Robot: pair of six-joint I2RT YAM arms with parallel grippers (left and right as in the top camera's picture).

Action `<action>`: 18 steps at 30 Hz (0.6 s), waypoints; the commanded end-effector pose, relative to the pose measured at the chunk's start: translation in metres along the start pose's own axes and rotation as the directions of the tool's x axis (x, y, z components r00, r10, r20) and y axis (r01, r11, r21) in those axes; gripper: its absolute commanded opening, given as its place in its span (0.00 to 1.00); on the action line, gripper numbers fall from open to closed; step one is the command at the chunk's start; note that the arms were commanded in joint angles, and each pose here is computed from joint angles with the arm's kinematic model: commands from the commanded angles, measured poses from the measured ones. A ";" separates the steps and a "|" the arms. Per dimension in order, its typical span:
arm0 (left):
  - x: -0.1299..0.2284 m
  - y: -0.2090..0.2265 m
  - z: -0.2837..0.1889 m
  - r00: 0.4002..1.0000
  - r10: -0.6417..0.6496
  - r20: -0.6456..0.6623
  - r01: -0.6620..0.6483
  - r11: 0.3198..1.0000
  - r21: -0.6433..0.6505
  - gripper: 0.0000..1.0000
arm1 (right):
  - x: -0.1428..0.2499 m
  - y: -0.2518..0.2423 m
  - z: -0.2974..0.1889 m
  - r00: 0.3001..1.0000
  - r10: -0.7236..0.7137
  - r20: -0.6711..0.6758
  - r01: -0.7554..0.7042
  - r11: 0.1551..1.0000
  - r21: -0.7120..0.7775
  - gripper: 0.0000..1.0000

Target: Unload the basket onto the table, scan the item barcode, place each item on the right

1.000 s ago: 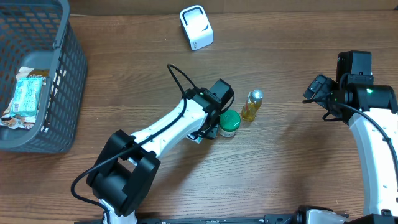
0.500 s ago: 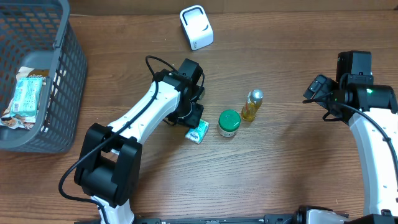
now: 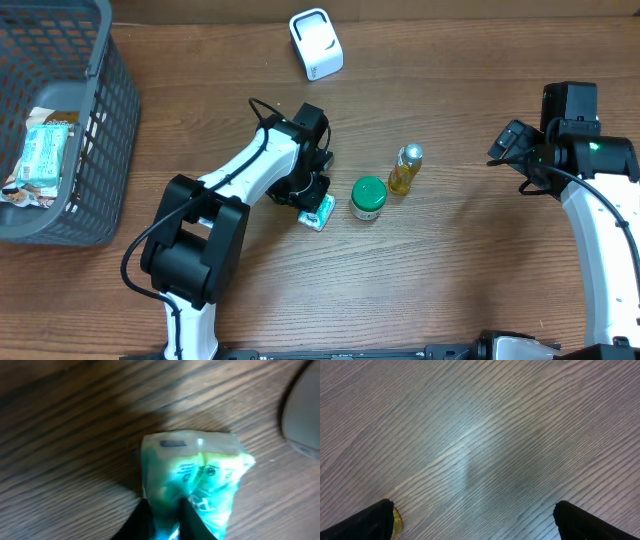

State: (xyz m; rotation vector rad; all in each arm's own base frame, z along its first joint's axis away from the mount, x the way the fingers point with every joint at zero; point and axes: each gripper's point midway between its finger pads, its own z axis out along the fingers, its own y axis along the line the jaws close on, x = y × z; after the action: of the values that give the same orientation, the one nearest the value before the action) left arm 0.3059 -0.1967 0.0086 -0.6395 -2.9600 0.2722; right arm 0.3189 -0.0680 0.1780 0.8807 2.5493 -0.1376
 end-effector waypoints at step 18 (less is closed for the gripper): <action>-0.002 0.033 -0.075 0.942 -0.138 0.305 0.300 0.753 -0.586 0.04 | -0.004 0.000 -0.002 1.000 0.011 0.013 -0.011 1.000 0.000 1.00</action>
State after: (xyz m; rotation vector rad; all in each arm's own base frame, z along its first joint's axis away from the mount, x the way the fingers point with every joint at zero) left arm 0.3149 -0.1668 0.0454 -0.4271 -3.1523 -0.3664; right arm 0.3188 -0.0680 0.1780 0.8809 2.5495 -0.1383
